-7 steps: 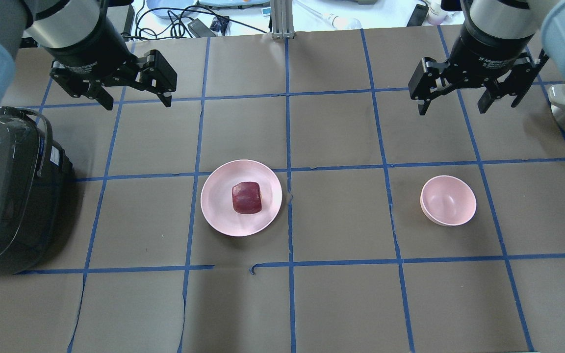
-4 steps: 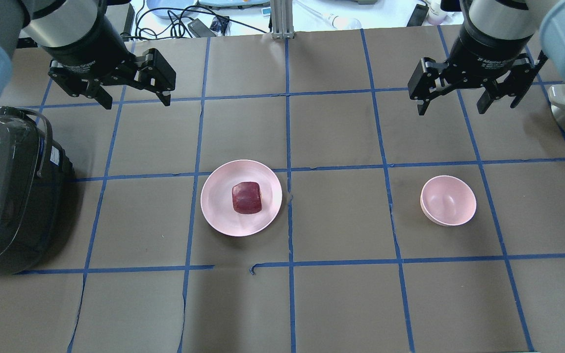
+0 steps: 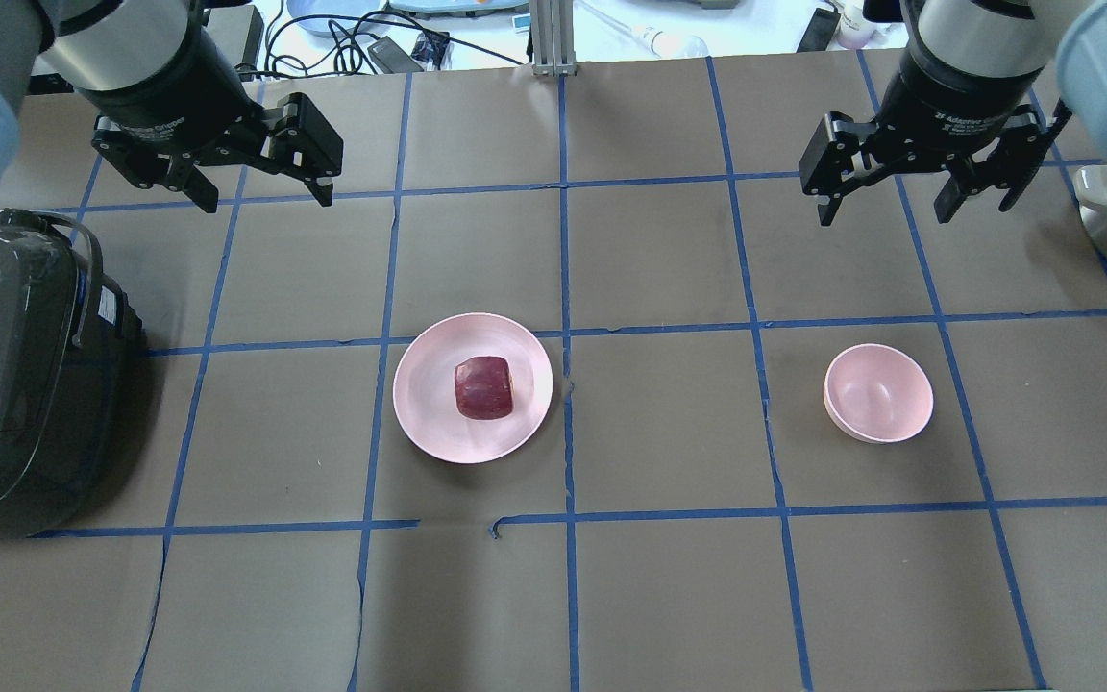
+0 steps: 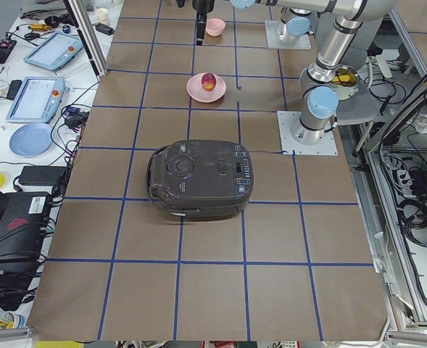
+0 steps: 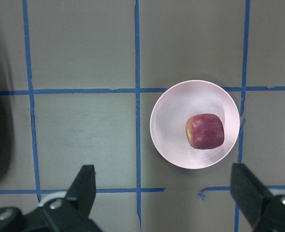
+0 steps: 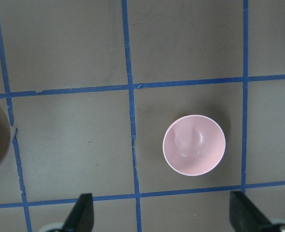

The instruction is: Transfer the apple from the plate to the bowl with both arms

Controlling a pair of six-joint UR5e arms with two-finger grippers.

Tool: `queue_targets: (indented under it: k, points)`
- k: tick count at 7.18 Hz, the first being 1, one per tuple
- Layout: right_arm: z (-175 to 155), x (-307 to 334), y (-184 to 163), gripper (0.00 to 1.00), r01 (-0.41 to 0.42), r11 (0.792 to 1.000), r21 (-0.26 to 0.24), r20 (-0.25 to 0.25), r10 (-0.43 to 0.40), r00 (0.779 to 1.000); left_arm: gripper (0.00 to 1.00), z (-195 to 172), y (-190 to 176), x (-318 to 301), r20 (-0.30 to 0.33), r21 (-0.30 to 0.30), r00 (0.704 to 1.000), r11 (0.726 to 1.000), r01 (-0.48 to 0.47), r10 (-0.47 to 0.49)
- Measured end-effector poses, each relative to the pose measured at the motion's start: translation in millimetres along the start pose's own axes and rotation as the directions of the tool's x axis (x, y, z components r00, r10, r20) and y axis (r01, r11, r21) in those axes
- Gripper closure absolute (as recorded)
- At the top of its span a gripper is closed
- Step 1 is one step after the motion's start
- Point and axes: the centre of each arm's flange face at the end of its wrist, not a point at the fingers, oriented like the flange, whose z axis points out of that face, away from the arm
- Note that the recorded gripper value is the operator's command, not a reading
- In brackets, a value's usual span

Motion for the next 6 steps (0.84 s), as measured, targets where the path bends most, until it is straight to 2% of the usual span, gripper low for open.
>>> queue_targets:
  k: [6]
  points:
    - [-0.2, 2.7, -7.6, 0.0, 0.002, 0.999, 0.038, 0.0, -0.002, 1.0, 0.0, -6.3, -1.5, -0.2, 0.01, 0.008, 1.0, 1.0, 0.008, -0.008]
